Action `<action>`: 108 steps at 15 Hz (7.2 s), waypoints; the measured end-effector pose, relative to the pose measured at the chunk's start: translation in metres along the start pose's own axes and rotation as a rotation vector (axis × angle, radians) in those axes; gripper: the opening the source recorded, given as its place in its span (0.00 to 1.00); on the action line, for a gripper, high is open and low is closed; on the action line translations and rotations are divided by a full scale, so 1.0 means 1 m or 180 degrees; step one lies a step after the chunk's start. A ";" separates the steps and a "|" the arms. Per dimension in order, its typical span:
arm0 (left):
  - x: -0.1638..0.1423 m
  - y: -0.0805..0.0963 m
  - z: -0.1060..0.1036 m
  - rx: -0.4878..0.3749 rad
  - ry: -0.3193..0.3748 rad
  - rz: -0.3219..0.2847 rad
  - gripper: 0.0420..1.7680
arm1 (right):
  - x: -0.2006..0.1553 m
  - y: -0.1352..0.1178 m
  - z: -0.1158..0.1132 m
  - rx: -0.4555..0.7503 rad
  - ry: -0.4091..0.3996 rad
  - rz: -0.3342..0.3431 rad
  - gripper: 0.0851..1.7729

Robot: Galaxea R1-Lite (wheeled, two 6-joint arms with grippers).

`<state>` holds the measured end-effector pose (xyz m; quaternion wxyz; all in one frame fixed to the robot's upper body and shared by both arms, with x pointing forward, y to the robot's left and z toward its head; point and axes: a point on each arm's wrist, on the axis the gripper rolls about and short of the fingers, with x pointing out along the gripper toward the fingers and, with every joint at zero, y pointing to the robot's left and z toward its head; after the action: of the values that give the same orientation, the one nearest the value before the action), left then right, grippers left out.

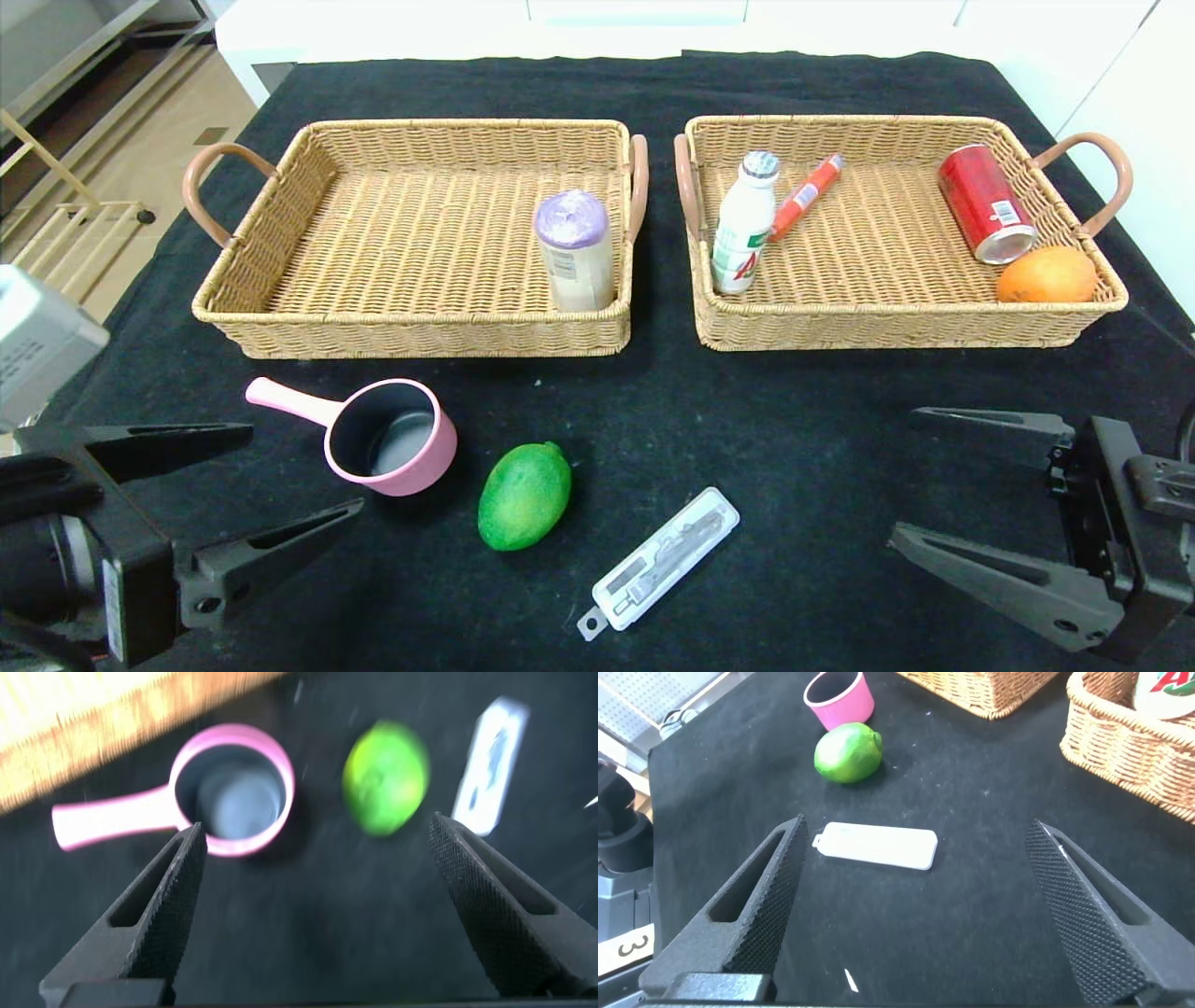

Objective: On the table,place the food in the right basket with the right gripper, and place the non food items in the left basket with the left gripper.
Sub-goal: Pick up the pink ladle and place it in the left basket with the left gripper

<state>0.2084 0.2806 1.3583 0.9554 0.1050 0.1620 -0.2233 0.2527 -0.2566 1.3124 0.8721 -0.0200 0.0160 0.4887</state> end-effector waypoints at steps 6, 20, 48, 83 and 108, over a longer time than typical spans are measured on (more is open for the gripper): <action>0.029 0.006 0.019 0.0131 0.0611 0.0136 0.97 | -0.005 0.003 0.004 -0.0028 -0.0063 -0.0008 0.96; 0.088 0.009 0.014 0.0732 0.1001 -0.0005 0.97 | -0.005 0.003 0.004 -0.0033 -0.0066 -0.0012 0.96; 0.126 0.018 -0.002 0.0615 0.1184 0.0053 0.08 | -0.001 0.001 -0.001 0.0010 0.0010 -0.0008 0.96; 0.106 0.041 0.122 0.0521 0.0063 0.0954 0.08 | -0.001 0.003 -0.007 -0.0007 0.0072 0.0030 0.96; 0.220 0.060 0.135 0.0651 0.0132 0.1071 0.64 | -0.006 0.003 0.001 -0.0075 -0.0028 -0.0025 0.96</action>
<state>0.4574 0.2099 1.4122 0.9601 0.2317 0.1382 -0.0736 0.2465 -0.2601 1.3132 0.8738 -0.0283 0.0063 0.4855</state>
